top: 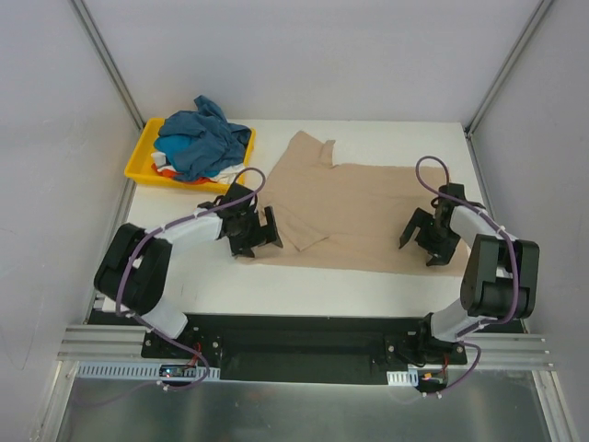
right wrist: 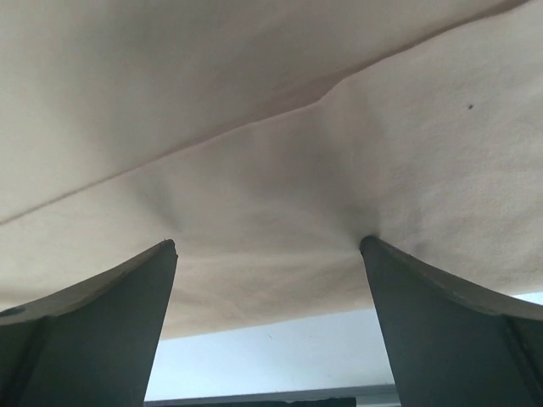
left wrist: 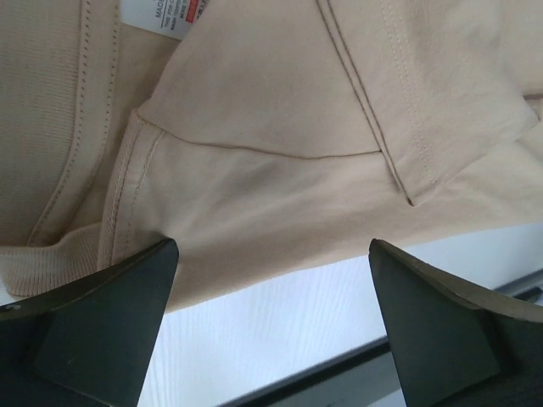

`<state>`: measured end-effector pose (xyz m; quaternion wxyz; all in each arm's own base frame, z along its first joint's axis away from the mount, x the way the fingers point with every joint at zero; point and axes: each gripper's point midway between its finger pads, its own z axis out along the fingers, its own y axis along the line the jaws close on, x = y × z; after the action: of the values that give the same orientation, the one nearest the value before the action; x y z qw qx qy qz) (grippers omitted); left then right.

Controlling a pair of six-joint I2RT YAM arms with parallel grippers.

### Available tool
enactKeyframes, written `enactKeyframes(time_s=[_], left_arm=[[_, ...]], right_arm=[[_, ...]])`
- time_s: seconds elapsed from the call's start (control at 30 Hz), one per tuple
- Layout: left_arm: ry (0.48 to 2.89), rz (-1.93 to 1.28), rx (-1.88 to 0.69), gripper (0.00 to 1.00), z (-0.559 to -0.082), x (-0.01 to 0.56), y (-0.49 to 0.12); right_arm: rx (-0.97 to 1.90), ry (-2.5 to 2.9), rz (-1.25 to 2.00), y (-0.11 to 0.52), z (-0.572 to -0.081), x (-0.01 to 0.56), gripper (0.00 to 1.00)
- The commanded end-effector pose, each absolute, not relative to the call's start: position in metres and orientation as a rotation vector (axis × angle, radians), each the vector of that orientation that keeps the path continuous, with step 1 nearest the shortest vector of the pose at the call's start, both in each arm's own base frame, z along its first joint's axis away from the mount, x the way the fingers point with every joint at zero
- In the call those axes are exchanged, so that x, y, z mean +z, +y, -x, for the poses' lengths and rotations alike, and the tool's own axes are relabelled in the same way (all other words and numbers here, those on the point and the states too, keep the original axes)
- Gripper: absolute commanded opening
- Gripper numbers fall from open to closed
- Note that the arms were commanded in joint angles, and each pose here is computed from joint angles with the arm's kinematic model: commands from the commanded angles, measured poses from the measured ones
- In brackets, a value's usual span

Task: Fold and stack the t-shirts
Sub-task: Fold the flattened tshirt in 1/3 of the way

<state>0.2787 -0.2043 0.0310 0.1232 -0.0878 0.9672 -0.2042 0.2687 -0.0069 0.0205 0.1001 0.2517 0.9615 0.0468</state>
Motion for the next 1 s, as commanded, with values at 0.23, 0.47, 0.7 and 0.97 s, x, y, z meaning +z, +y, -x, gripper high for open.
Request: enactKeyframes(time_s=[0.23,0.47,0.7,0.97], left_arm=[[2.878,0.275,-0.584,0.99,-0.206,0.056,-0.195],[2.786,0.167,-0.458,0.99,-0.216,0.094,-0.202],[2.775,0.419,-0.385,0.99,-0.205,0.074,-0.154],[2.757,0.564,-0.543,0.54,-0.206,0.049,-0.144]], right_arm=[[0.161,2.798,-0.625,0.005,-0.235,0.055,0.97],[0.261,2.702,-0.185,0.065,-0.253,0.092,0.97],[0.591,2.407,0.714,0.217,-0.247,0.126,0.93],[0.734,2.277,1.275,0.356,-0.236,0.106,0.56]])
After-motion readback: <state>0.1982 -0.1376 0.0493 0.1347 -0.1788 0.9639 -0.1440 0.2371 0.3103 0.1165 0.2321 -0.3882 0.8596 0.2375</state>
